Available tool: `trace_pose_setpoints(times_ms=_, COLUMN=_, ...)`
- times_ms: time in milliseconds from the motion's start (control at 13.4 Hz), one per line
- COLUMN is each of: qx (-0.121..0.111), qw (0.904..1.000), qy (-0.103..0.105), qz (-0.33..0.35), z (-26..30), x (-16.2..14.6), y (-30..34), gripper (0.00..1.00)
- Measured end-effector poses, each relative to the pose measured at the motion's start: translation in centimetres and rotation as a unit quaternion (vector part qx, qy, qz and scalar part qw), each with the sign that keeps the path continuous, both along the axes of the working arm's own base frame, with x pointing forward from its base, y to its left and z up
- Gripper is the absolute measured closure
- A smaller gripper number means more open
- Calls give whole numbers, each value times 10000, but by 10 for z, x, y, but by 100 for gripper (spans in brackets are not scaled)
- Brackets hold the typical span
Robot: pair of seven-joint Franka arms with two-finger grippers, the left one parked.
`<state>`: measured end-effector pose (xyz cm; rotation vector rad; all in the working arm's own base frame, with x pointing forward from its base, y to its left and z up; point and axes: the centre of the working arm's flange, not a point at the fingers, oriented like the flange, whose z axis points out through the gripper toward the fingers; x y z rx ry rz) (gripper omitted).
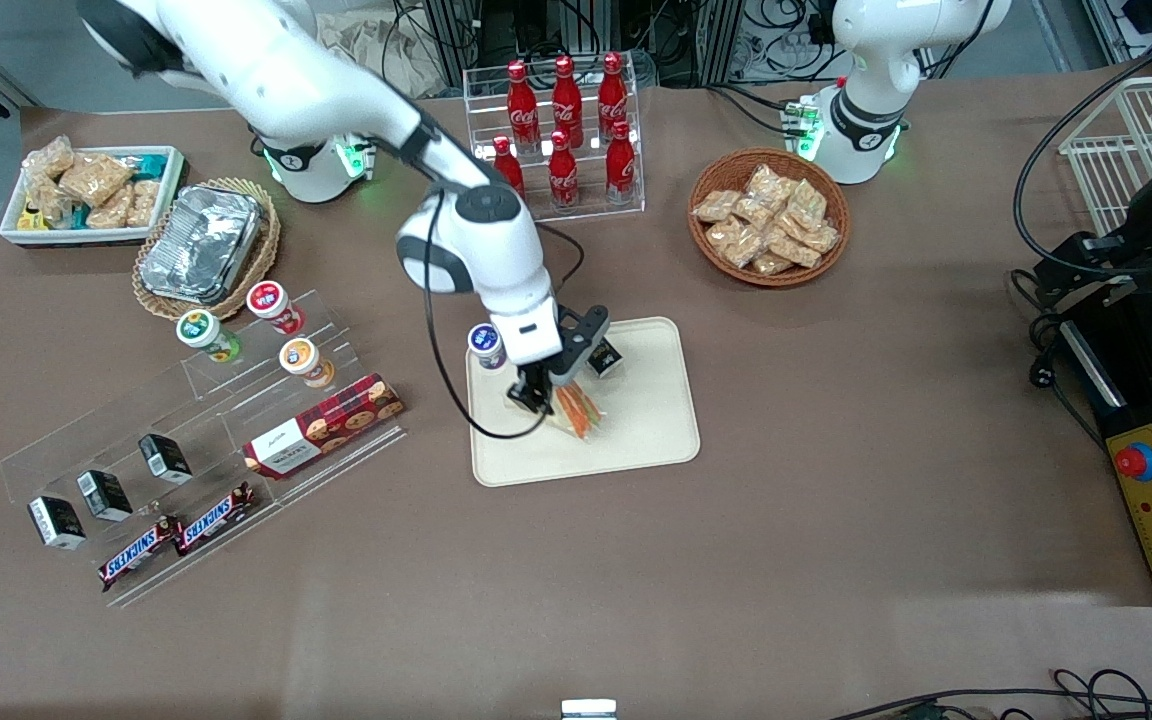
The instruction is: Place sandwich on tray
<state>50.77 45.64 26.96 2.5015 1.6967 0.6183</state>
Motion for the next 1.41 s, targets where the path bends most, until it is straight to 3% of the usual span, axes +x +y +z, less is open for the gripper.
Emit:
trace_pose_setpoints(times_ms=149, qx=-122, qw=9979, qy=-76, qz=634, z=-28, x=15, y=1, gripper=60)
trace_pose_setpoints(times_ms=446, qx=29, qw=9937, qy=-91, qz=1121, z=-62, x=19, y=13, gripper=59)
trace_pose_setpoints(times_ms=818, qx=157, qw=9929, qy=-182, qz=1162, z=-52, x=22, y=21, gripper=10)
trace_pose_setpoints(times_ms=893, qx=257, qw=9930, qy=-231, qz=1128, z=-41, x=23, y=25, gripper=1)
trace_pose_setpoints(times_ms=967, qx=406, qw=9941, qy=-245, qz=980, z=-22, x=26, y=28, gripper=0)
trace_pose_setpoints(times_ms=1041, qx=491, qw=9960, qy=-174, qz=723, z=2, x=30, y=26, gripper=0)
trace_pose_setpoints(times_ms=1116, qx=432, qw=9983, qy=-16, qz=394, z=31, x=34, y=20, gripper=0)
trace_pose_setpoints(times_ms=1264, qx=163, qw=9989, qy=366, qz=-251, z=99, x=35, y=0, gripper=0)
trace_pose_setpoints(times_ms=1413, qx=0, qw=9932, qy=665, qz=-959, z=169, x=40, y=-44, gripper=0)
